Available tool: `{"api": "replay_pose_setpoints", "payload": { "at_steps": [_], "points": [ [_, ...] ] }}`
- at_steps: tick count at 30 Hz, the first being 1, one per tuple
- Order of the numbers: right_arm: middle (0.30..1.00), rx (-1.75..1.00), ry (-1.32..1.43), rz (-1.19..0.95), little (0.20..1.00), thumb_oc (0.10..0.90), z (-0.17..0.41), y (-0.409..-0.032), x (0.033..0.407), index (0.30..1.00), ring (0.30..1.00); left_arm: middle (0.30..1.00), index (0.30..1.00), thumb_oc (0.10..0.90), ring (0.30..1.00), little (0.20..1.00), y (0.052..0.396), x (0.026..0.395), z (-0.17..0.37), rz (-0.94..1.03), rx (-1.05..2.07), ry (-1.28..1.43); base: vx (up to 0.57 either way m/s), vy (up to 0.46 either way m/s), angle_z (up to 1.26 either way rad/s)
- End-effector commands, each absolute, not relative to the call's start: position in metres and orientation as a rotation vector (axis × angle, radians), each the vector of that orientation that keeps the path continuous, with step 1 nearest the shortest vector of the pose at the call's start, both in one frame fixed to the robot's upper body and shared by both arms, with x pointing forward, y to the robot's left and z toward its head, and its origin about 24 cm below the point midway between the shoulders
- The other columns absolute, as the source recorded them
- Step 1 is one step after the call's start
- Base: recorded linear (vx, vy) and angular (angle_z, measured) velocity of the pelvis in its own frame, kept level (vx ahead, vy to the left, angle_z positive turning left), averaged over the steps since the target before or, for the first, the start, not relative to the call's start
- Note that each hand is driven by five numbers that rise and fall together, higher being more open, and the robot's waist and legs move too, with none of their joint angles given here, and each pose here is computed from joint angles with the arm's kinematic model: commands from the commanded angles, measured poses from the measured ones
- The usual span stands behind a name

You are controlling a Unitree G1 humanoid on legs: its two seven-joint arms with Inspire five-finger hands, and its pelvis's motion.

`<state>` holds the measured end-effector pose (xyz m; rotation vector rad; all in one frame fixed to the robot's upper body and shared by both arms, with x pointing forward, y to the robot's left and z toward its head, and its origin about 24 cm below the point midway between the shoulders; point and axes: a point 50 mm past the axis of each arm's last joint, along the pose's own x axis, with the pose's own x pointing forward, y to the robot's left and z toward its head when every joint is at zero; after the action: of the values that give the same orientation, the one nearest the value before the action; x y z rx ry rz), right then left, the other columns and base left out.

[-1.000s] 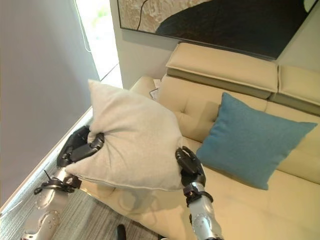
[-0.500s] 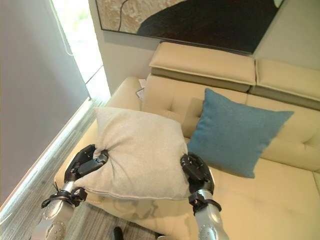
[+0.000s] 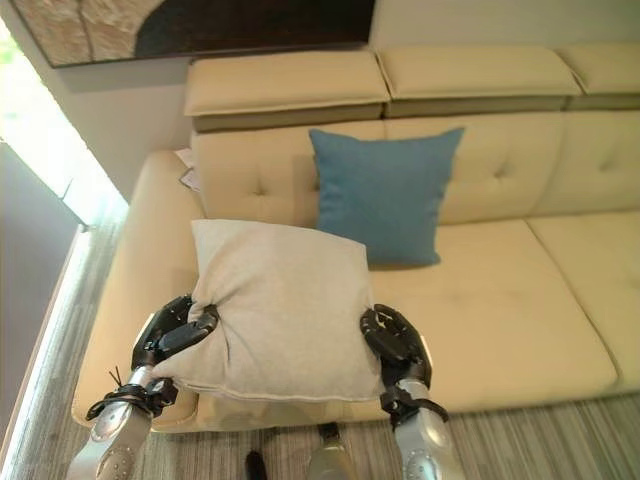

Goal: Pick up all the scattered cushions and arrange them neatly on the sofa.

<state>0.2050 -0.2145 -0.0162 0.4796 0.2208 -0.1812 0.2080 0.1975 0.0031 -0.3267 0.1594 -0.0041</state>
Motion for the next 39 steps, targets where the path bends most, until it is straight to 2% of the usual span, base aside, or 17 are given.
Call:
{"api": "replay_pose_setpoints", "payload": {
  "at_steps": [1, 11, 20, 34, 39],
  "points": [
    [0.3, 0.476, -0.208, 0.171, 0.3, 0.4, 0.073, -0.166, 0.247, 0.3, 0.3, 0.3, 0.3, 0.4, 0.3, 0.3, 0.177, 0.231, 0.063, -0.15, -0.336, -0.164, -0.26, -0.017, -0.61],
    [0.3, 0.444, -0.206, 0.136, 0.3, 0.4, 0.073, -0.164, 0.247, 0.3, 0.3, 0.3, 0.3, 0.4, 0.3, 0.3, 0.177, 0.23, 0.056, -0.131, -0.374, -0.119, -0.13, -0.104, -0.43],
    [0.3, 0.387, -0.184, 0.053, 0.3, 0.4, 0.069, -0.179, 0.243, 0.3, 0.3, 0.3, 0.3, 0.4, 0.3, 0.3, 0.17, 0.23, 0.05, -0.099, -0.441, -0.094, -0.05, -0.153, -0.56],
    [0.3, 0.259, -0.209, 0.058, 0.3, 0.4, 0.076, -0.177, 0.249, 0.3, 0.3, 0.3, 0.3, 0.4, 0.3, 0.3, 0.16, 0.234, 0.058, -0.151, -0.423, -0.117, -0.05, 0.062, -1.01],
    [0.3, 0.222, -0.209, 0.068, 0.3, 0.4, 0.077, -0.163, 0.254, 0.3, 0.3, 0.3, 0.3, 0.4, 0.3, 0.3, 0.172, 0.237, 0.06, -0.112, -0.381, -0.124, -0.16, -0.017, -1.29]
  ]
}}
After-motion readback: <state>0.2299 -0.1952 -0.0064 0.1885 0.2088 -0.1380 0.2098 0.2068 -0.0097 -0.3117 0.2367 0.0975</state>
